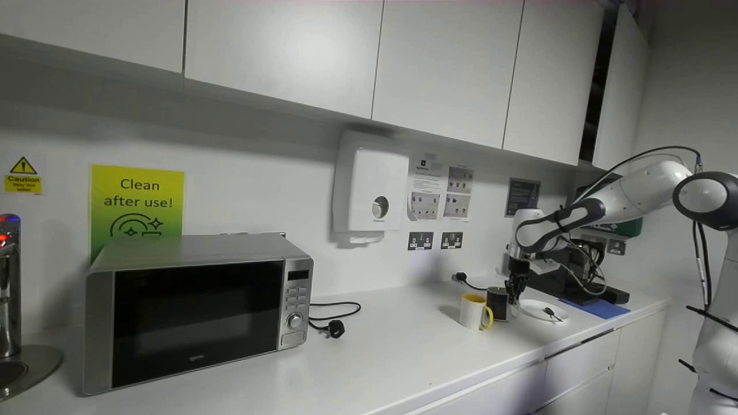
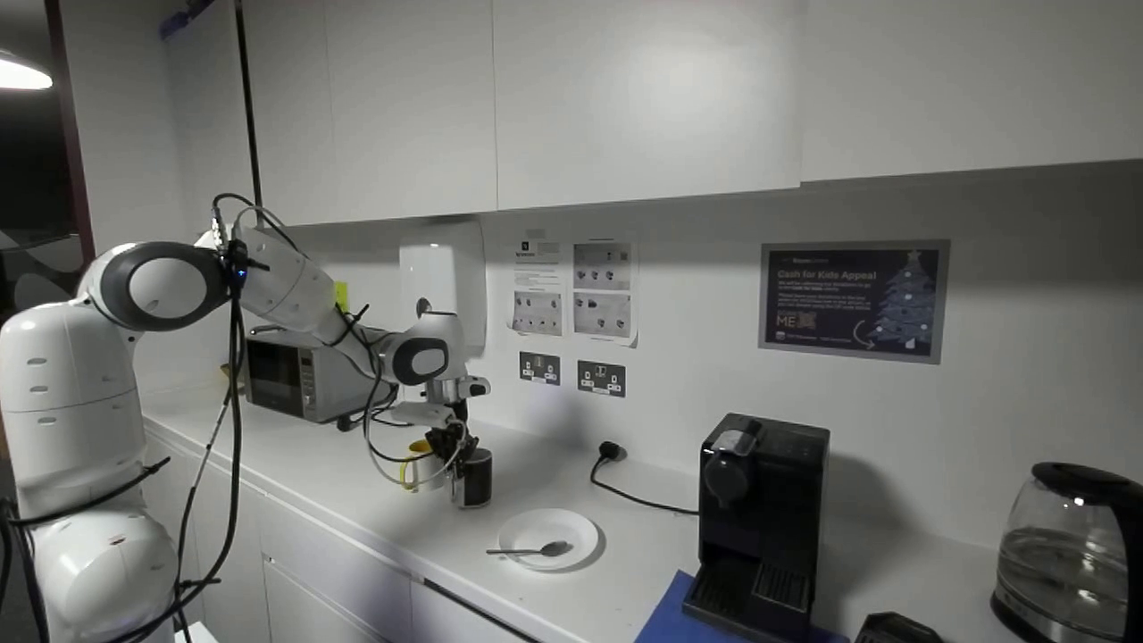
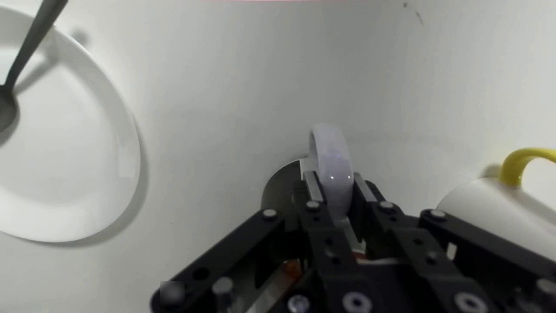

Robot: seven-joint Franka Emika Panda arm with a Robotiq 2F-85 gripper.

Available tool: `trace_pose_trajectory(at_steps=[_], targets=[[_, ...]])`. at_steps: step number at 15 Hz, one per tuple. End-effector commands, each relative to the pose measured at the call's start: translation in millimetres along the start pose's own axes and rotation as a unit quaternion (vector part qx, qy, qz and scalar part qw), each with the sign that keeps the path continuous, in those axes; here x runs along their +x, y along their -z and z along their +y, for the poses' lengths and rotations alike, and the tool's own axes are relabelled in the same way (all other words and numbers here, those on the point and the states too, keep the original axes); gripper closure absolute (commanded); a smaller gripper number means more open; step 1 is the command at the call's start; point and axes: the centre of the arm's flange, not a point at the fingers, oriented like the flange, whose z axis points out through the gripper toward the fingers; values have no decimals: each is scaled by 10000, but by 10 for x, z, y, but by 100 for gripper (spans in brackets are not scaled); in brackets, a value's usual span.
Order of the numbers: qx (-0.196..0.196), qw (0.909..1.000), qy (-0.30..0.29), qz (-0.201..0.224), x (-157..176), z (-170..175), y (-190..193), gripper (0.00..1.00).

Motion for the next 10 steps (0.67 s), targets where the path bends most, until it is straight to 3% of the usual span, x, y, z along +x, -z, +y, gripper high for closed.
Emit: trace_pose_trajectory(at_steps=[1,10], targets=[[-323,9994,-115,-87,-65,-28,358,95],[-1447,9881,473,206,-6,111,584,95]])
